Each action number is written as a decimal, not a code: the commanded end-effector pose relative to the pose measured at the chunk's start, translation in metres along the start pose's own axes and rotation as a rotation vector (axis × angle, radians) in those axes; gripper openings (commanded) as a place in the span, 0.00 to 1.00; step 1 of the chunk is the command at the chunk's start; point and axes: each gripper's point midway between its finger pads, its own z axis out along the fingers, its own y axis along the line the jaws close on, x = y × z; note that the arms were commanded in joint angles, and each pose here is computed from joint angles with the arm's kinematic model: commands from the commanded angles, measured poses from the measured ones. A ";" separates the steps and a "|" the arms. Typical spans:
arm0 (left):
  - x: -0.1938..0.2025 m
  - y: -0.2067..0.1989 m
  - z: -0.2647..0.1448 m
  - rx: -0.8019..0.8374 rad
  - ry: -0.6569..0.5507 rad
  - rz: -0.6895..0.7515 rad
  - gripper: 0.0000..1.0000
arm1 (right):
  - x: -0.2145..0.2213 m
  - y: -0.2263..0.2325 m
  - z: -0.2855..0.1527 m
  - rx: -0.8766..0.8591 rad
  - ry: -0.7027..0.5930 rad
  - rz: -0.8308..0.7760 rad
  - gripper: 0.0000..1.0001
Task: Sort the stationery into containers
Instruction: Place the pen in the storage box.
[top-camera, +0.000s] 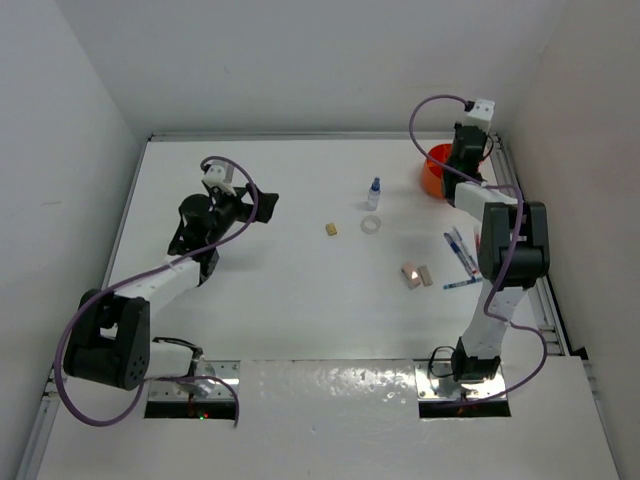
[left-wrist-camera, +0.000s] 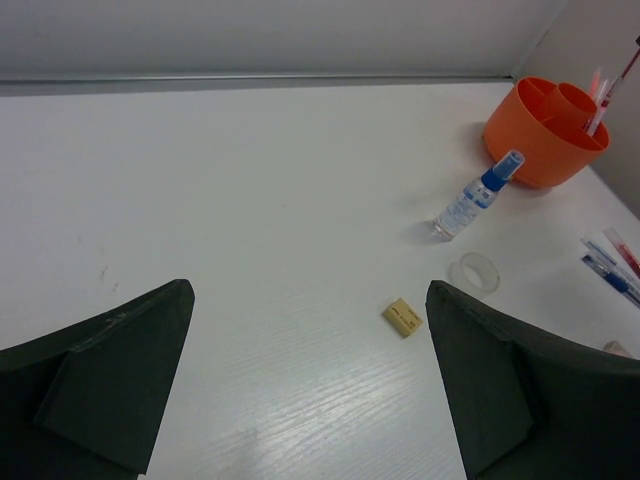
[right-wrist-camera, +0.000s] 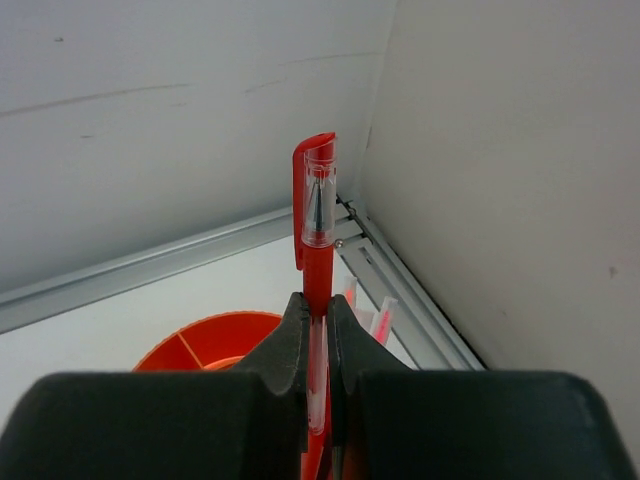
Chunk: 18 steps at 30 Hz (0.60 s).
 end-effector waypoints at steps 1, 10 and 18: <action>-0.028 -0.003 0.007 0.021 -0.075 0.018 1.00 | -0.011 -0.012 0.007 0.017 -0.016 0.112 0.00; -0.034 -0.002 0.009 0.015 -0.094 0.041 1.00 | 0.029 -0.018 -0.007 0.026 0.047 0.154 0.00; -0.032 -0.002 0.007 0.015 -0.089 0.044 1.00 | 0.044 -0.013 -0.008 0.002 0.072 0.155 0.00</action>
